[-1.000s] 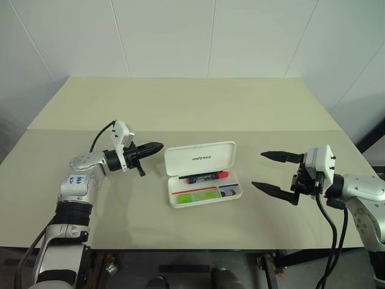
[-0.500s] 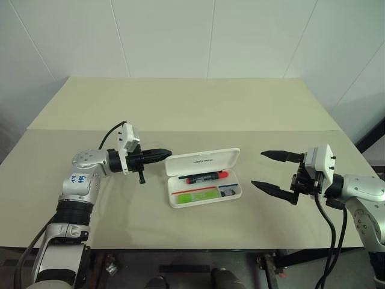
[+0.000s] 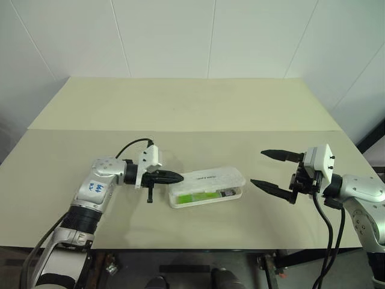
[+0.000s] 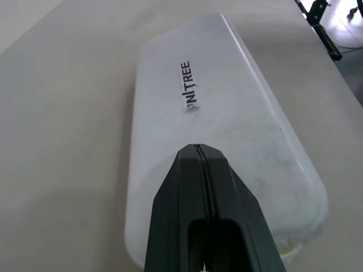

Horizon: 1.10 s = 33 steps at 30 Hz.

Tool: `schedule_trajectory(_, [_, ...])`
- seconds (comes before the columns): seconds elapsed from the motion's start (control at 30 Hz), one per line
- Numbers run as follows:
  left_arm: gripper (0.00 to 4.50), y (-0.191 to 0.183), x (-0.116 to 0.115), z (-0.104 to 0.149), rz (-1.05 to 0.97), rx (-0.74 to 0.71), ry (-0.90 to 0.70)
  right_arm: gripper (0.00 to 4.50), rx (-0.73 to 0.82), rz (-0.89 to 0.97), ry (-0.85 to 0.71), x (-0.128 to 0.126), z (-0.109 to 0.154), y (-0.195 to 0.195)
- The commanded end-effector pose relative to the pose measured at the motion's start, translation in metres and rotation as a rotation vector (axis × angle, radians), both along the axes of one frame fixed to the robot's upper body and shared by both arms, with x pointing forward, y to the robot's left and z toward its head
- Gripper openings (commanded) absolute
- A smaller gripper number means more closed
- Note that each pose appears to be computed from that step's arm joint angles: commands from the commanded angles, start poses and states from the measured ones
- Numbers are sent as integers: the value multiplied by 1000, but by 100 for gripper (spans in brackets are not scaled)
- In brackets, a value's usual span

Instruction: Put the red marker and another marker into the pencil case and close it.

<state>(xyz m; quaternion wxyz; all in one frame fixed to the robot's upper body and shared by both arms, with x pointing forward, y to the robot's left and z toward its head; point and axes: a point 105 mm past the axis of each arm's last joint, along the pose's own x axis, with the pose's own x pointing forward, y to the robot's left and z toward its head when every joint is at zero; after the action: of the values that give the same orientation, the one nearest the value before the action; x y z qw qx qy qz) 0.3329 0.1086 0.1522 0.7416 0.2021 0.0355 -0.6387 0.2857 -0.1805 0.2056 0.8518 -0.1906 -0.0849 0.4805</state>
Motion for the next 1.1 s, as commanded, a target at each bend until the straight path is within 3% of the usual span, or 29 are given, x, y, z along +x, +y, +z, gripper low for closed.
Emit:
schedule_trajectory(0.03, [2,-6,-2,-3,-21,22,-14,450,3,2,-46,-5,7,3])
schedule_trajectory(0.7, [2,-27,-4,-34,-1,165,118,450,25,-36,-50,-8,-1,-2])
schedule_trajectory(0.9, [2,-37,-4,-29,3,121,113,450,30,-45,-54,-6,-2,-5])
schedule_trajectory(1.1, [2,-26,-2,6,35,-107,52,450,29,-41,-52,-2,-4,-6])
